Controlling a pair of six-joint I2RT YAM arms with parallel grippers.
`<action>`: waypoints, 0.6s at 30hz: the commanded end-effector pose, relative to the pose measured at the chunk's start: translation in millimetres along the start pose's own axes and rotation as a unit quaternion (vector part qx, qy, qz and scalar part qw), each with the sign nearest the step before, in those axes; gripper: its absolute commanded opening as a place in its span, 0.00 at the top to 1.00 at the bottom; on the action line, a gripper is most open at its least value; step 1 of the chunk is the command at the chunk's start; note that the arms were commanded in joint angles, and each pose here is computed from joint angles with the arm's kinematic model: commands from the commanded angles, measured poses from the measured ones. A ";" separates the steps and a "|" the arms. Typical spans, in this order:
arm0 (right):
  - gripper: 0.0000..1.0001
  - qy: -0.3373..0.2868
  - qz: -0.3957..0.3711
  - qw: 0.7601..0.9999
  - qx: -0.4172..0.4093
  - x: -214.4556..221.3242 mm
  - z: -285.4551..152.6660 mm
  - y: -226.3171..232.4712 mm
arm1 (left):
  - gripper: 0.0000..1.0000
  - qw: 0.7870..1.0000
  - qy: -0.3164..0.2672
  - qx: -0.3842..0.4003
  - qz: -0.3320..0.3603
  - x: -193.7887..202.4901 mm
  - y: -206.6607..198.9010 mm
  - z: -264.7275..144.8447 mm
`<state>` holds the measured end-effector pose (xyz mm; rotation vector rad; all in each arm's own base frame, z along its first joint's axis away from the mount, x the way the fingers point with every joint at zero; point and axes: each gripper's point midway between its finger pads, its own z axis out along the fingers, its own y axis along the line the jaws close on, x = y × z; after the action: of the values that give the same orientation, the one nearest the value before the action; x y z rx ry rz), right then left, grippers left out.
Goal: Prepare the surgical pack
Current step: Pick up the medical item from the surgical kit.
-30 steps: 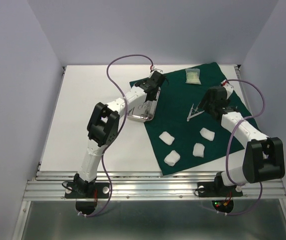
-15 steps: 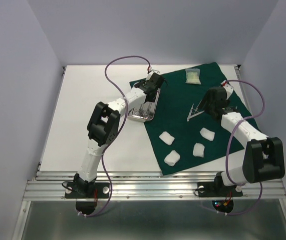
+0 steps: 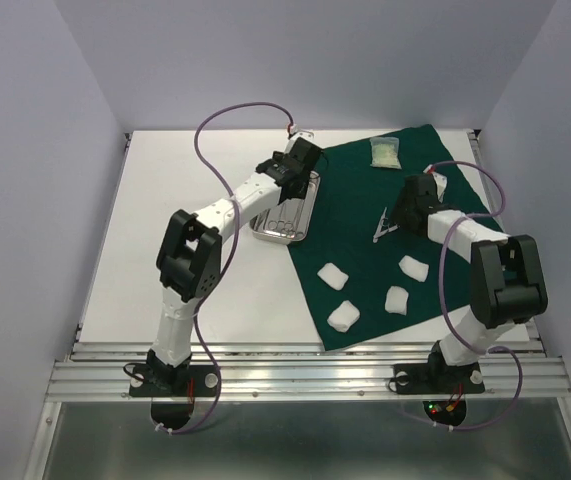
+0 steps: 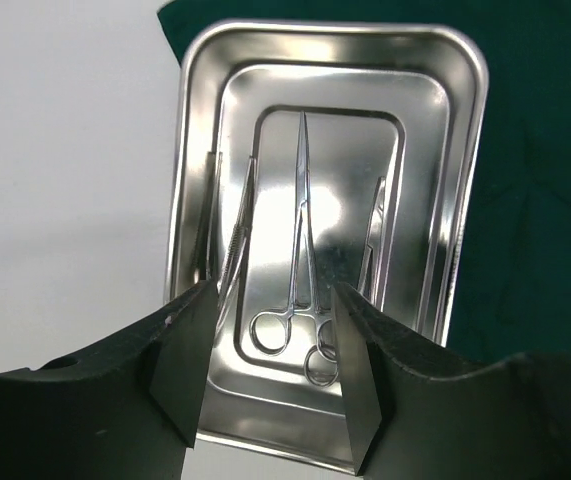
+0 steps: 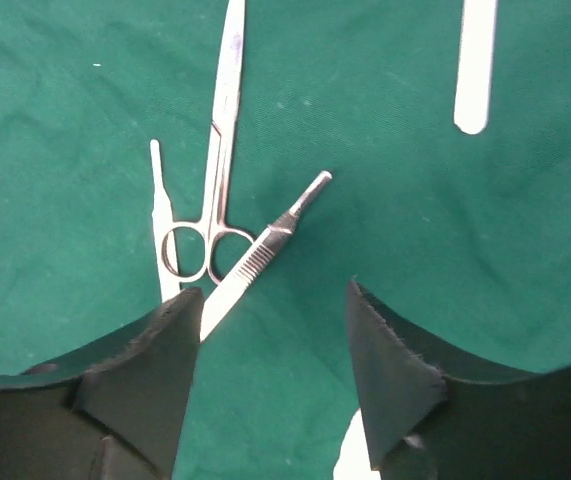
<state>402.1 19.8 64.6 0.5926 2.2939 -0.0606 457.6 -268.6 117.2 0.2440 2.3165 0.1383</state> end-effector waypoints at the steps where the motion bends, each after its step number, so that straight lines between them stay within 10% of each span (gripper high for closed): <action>1: 0.39 -0.031 0.009 0.999 -0.037 -29.7 8.9 27.5 | 0.40 0.997 -0.071 0.010 -0.029 -54.0 21.7 -63.6; 18: 0.60 -0.019 -0.010 1.000 0.002 -39.1 62.0 39.9 | 0.41 0.997 -0.067 0.024 -0.019 -51.0 15.2 -67.3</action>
<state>470.0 27.9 48.4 0.5638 2.2953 -0.0703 446.8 -266.4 197.3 0.2162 2.2018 0.0367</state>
